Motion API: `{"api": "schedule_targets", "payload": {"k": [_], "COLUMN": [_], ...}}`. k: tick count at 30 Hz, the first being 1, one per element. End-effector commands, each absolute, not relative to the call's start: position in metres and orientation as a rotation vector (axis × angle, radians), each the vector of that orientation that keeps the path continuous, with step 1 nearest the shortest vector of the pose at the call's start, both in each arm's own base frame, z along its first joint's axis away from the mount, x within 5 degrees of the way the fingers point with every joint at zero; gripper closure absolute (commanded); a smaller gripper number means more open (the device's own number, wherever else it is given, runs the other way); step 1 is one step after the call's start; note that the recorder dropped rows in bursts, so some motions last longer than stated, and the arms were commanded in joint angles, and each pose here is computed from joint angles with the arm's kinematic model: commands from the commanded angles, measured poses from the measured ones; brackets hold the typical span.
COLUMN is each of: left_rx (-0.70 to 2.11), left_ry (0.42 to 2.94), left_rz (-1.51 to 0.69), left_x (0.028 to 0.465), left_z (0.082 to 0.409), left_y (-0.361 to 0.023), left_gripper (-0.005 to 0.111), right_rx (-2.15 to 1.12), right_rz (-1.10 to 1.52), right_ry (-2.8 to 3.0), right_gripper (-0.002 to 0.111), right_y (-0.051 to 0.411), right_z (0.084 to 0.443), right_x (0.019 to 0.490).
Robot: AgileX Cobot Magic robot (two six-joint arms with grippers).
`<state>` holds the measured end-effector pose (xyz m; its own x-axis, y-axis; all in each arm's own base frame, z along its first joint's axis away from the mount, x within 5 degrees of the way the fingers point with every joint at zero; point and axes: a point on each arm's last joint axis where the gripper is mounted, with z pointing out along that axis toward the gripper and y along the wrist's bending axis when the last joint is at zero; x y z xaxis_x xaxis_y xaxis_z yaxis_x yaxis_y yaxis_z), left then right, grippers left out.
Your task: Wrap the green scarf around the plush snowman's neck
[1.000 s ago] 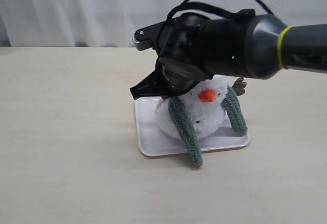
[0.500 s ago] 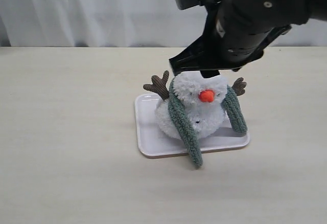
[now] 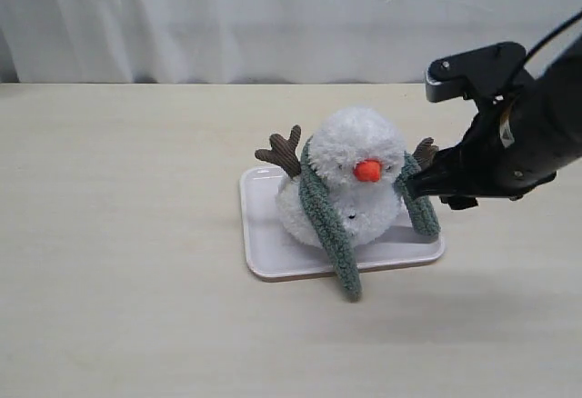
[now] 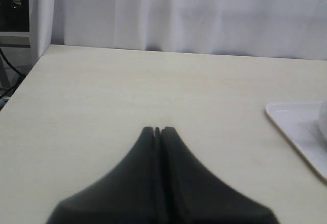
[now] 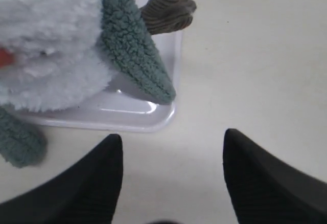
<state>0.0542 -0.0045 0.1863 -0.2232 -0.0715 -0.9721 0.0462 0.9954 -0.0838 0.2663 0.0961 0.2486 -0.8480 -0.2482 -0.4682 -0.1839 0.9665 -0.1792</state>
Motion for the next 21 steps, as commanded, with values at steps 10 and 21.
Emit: {"api": "schedule_targets", "payload": {"k": [10, 21], "left_rx": [-0.013, -0.015], "left_ry": [1.787, 1.787], "left_rz": [-0.115, -0.117], "left_x": [0.054, 0.054], "left_z": [0.186, 0.186], "left_y": [-0.005, -0.005], "left_gripper": [0.107, 0.107], "right_rx": [-0.559, -0.604], "right_rz": [-0.018, -0.069], "right_ry": [2.405, 2.483], "right_gripper": [0.053, 0.054], "right_y": [0.09, 0.09], "right_z": [0.165, 0.136], "right_x": [0.298, 0.316]}}
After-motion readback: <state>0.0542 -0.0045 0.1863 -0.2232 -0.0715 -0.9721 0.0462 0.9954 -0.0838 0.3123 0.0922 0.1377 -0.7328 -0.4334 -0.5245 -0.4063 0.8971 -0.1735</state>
